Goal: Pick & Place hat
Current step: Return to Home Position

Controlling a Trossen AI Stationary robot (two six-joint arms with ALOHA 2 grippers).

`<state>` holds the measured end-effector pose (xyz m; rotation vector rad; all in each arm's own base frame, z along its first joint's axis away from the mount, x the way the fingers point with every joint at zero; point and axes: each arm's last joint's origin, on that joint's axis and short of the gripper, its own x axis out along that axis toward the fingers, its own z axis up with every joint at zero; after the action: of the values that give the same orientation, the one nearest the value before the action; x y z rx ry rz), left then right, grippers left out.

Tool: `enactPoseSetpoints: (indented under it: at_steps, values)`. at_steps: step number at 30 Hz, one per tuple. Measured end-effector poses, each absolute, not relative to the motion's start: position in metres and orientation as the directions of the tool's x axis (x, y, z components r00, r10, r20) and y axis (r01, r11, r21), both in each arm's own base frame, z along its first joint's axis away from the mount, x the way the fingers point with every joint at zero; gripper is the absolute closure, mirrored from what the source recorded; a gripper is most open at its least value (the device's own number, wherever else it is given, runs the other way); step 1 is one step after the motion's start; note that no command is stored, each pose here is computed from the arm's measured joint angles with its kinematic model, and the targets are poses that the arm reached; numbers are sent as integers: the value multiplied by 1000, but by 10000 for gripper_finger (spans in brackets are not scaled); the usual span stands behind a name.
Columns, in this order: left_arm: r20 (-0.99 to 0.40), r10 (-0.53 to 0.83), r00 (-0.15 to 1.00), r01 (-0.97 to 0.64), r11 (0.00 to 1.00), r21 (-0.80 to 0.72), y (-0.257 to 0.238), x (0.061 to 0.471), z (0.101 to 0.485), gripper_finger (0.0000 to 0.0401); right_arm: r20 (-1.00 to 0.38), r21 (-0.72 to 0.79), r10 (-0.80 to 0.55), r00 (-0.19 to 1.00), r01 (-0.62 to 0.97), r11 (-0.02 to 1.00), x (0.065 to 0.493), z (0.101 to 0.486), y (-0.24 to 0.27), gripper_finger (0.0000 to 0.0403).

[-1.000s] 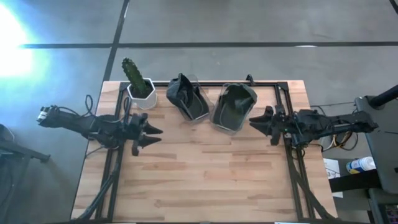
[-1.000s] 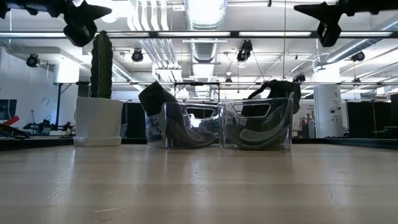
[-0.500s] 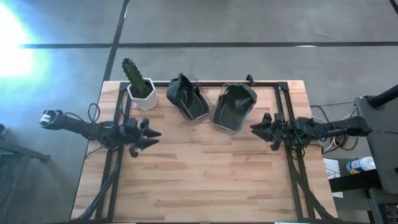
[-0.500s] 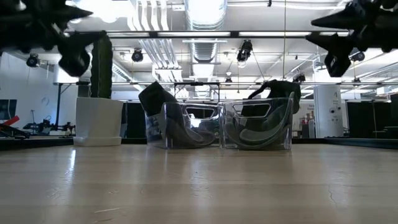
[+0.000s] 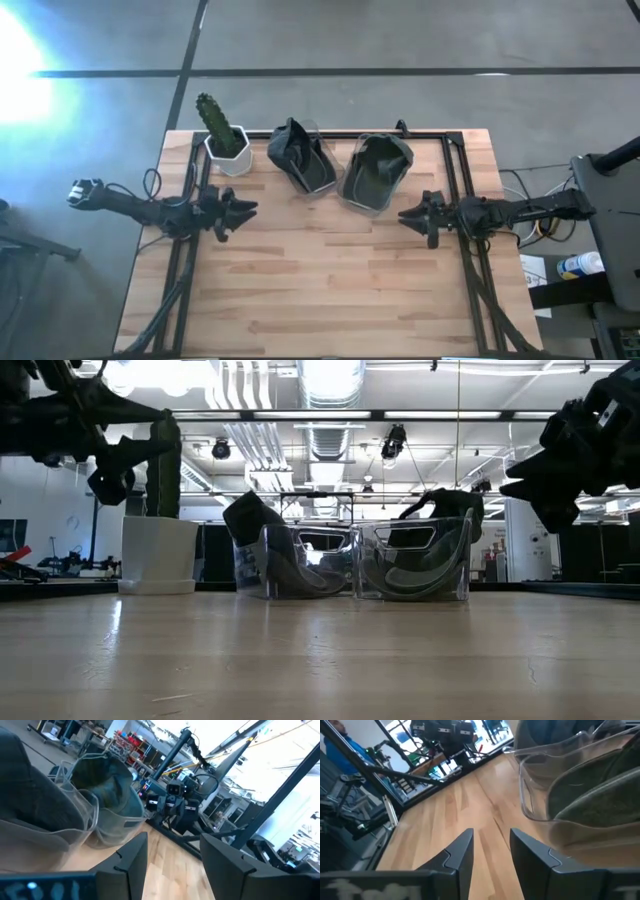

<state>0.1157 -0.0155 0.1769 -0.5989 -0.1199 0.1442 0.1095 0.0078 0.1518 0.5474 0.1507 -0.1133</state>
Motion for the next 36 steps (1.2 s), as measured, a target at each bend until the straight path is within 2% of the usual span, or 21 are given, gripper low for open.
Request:
enactPoseSetpoints:
  at_steps: [11,14,18,21,23,26,28,36]
  values:
    - [27,161,987,-121,829,-547,-16,116,172,227,-195,504,-65,979,157,850,110,150,8,268]
    - [26,158,987,-131,890,-437,-15,112,171,227,-195,503,-65,979,157,850,110,150,8,270]
    - [118,206,972,-172,954,-247,-8,108,180,227,-195,503,-65,979,157,850,110,150,8,275]
    - [157,161,974,-148,985,-92,-4,104,183,227,-195,503,-65,979,157,850,110,150,8,279]
    - [143,116,983,-110,993,-44,-1,101,181,227,-195,503,-65,979,157,850,110,150,8,280]
    - [130,56,990,-51,998,-43,2,97,178,227,-195,503,-64,979,156,850,110,150,8,278]
    - [55,36,998,-34,999,-37,3,97,171,227,-195,503,-65,979,156,850,110,150,8,275]
    - [16,26,1000,-26,999,-40,3,97,167,227,-194,504,-64,979,155,850,110,150,8,268]
